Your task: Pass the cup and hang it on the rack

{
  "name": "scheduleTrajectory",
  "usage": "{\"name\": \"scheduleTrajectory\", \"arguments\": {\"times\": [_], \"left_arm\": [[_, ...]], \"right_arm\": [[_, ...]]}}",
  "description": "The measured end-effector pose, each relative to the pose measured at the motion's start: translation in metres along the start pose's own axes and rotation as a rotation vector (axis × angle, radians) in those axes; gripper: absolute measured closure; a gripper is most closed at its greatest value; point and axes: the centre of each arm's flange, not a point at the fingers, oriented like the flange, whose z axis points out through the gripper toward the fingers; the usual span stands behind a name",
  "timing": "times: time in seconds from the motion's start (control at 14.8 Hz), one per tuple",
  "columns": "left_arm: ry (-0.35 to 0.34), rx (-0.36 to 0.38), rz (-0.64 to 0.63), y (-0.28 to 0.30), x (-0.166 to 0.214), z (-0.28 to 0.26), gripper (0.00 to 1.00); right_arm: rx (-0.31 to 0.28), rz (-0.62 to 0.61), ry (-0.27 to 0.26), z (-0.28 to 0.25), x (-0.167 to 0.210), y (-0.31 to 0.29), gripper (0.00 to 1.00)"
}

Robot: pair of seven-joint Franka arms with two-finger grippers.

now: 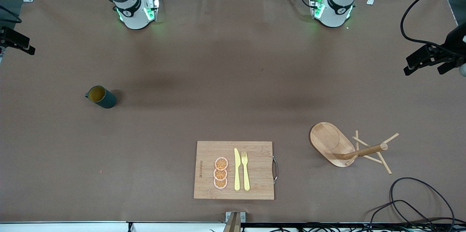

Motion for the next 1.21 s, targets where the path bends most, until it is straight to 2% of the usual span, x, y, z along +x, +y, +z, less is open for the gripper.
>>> {"name": "scheduleTrajectory", "arguments": {"times": [0.4,0.88,1.21], "left_arm": [[0.006,0.000,-0.001,0.000,0.000,-0.002,0.00],[0.011,0.003,-0.010,-0.008,0.002,-0.002,0.00],[0.013,0.004,-0.013,-0.013,0.003,-0.003,0.00]], "right_arm": [[0.004,0.034,0.017,-0.010,-0.016,0.001,0.00],[0.001,0.058,0.016,-0.009,-0.015,-0.011,0.00],[0.001,0.054,0.034,-0.011,-0.013,-0.011,0.00]]}}
